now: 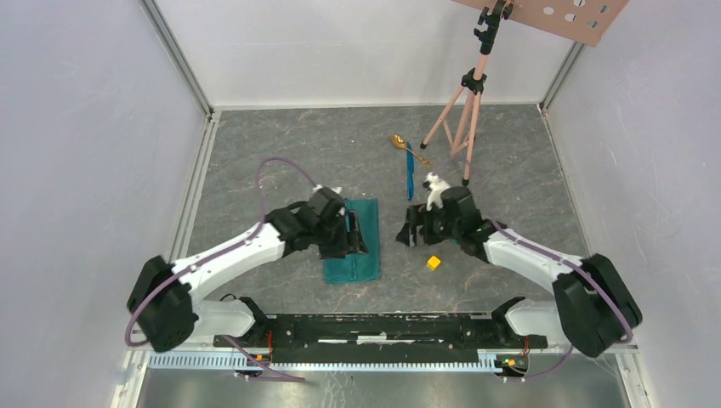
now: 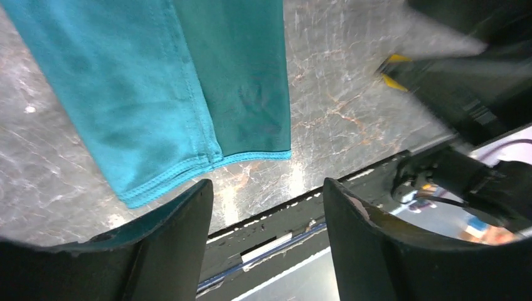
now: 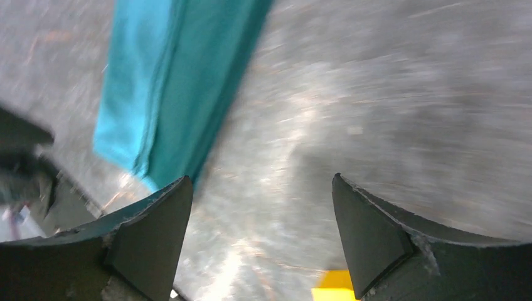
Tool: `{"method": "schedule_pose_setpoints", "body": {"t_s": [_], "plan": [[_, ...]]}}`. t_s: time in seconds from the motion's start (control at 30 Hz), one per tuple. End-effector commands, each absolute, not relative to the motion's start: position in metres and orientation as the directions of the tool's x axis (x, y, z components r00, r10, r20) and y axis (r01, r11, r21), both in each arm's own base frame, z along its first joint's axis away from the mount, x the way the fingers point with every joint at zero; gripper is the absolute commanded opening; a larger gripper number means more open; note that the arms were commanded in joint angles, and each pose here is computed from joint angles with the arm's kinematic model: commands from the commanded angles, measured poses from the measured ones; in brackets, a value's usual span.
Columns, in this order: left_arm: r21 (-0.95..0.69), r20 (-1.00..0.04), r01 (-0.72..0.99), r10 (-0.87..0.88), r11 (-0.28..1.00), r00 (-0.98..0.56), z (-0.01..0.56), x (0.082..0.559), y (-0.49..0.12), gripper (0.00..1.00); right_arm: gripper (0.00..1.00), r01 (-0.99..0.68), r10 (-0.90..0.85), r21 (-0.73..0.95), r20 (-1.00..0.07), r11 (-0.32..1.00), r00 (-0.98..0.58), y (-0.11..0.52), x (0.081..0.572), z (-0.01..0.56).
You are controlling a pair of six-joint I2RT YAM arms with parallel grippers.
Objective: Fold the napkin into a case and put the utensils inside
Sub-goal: Pick up the 2/3-rectangle-folded napkin at the center of the board.
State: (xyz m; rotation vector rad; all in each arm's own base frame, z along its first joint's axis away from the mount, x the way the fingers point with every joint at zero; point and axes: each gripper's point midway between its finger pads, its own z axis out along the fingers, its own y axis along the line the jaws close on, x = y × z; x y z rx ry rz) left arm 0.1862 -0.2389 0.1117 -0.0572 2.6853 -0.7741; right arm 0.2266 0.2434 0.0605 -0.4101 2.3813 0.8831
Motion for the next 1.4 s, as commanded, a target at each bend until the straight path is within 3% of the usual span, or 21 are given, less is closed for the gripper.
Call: {"method": "schedule_pose_setpoints", "body": {"t_s": [0.0, 0.2, 0.4, 0.97, 1.17, 1.37], "plan": [[-0.405, -0.393, 0.007, -0.167, 0.914, -0.904, 0.115, 0.195, -0.268, 0.73, 0.89, -0.322, -0.053, 0.311, -0.64, 0.894, -0.767, 0.173, 0.255, 0.058], [-0.145, -0.375, 0.079, 0.019, 0.986, -0.927, 0.088, 0.182, -0.297, 0.7, 0.9, -0.228, 0.024, 0.304, -0.646, 0.925, -0.763, 0.138, 0.262, 0.056], [-0.012, -0.359, 0.111, 0.1, 0.994, -0.928, 0.071, 0.174, -0.308, 0.69, 0.9, -0.256, 0.023, 0.332, -0.649, 0.908, -0.76, 0.137, 0.253, 0.052], [0.084, -0.275, 0.143, 0.161, 0.986, -0.948, 0.025, 0.164, -0.312, 0.6, 0.9, -0.36, -0.008, 0.398, -0.661, 0.844, -0.75, 0.157, 0.245, 0.06], [0.114, -0.278, 0.137, 0.164, 0.984, -0.947, 0.017, 0.165, -0.303, 0.39, 0.91, -0.414, -0.02, 0.444, -0.662, 0.795, -0.749, 0.171, 0.241, 0.064], [0.069, -0.337, 0.119, 0.136, 0.99, -0.932, 0.028, 0.172, -0.301, 0.12, 0.95, -0.431, -0.039, 0.484, -0.629, 0.762, -0.776, 0.193, 0.237, 0.061]]}}
